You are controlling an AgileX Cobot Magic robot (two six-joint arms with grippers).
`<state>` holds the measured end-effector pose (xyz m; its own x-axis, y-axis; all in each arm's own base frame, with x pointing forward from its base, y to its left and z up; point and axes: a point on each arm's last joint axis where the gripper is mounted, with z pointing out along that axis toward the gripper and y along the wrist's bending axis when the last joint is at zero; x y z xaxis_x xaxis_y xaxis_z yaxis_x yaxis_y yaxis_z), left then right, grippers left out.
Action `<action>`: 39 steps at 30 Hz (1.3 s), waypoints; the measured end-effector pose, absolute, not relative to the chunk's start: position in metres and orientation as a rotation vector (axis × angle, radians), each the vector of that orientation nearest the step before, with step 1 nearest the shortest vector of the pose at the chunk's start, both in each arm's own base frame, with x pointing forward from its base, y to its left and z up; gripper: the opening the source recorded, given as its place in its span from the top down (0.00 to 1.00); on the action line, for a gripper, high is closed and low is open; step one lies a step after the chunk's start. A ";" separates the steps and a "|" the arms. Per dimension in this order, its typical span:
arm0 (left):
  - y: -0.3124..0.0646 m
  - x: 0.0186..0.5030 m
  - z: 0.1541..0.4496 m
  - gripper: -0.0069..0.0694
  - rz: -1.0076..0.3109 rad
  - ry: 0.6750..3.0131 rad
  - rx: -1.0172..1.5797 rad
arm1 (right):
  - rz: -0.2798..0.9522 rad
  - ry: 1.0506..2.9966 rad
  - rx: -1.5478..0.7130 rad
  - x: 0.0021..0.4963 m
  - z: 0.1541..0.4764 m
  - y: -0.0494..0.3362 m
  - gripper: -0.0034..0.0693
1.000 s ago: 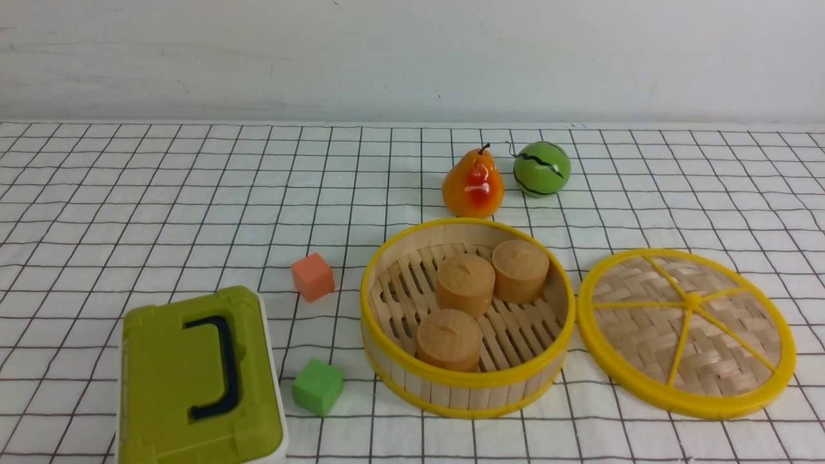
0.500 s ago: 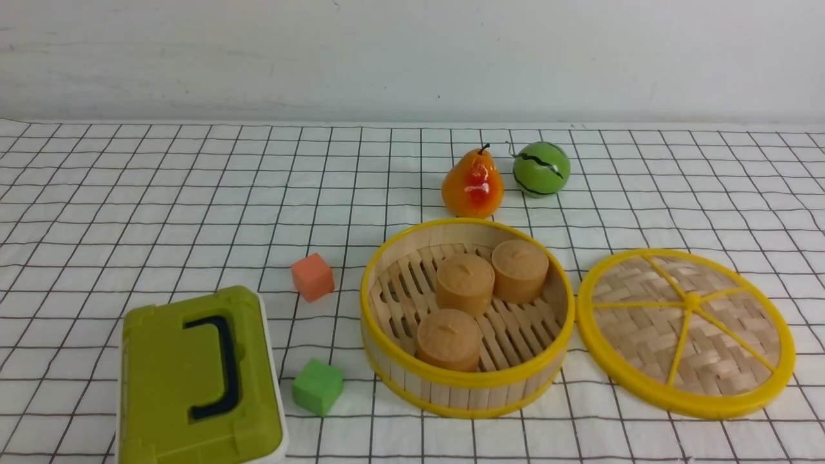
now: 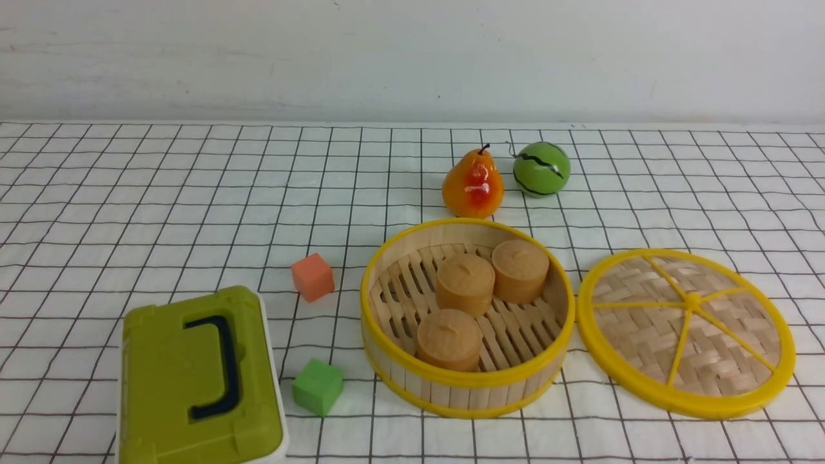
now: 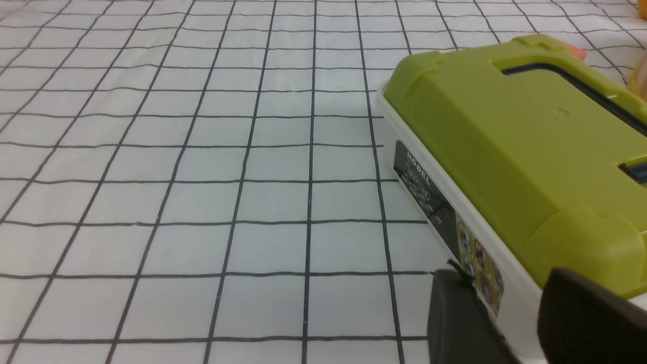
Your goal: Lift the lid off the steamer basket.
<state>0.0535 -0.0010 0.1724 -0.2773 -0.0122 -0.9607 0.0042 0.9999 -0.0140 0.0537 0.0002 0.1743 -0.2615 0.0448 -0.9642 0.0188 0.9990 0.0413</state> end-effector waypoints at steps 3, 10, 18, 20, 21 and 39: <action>-0.001 0.053 0.172 0.60 -0.016 1.852 -0.006 | 0.041 1.854 0.072 0.053 0.173 0.000 0.97; -0.001 0.053 0.172 0.60 -0.016 1.852 -0.006 | 0.051 1.874 0.087 0.052 0.173 0.000 0.97; -0.001 0.053 0.172 0.60 -0.016 1.852 -0.006 | 0.055 1.874 0.090 0.052 0.173 0.000 0.96; -0.001 0.053 0.172 0.60 -0.016 1.852 -0.006 | 0.055 1.874 0.090 0.052 0.173 0.000 0.96; -0.001 0.053 0.172 0.60 -0.016 1.852 -0.006 | 0.055 1.874 0.090 0.052 0.173 0.000 0.95; -0.001 0.053 0.172 0.60 -0.016 1.852 -0.006 | 0.055 1.874 0.090 0.052 0.173 0.000 0.93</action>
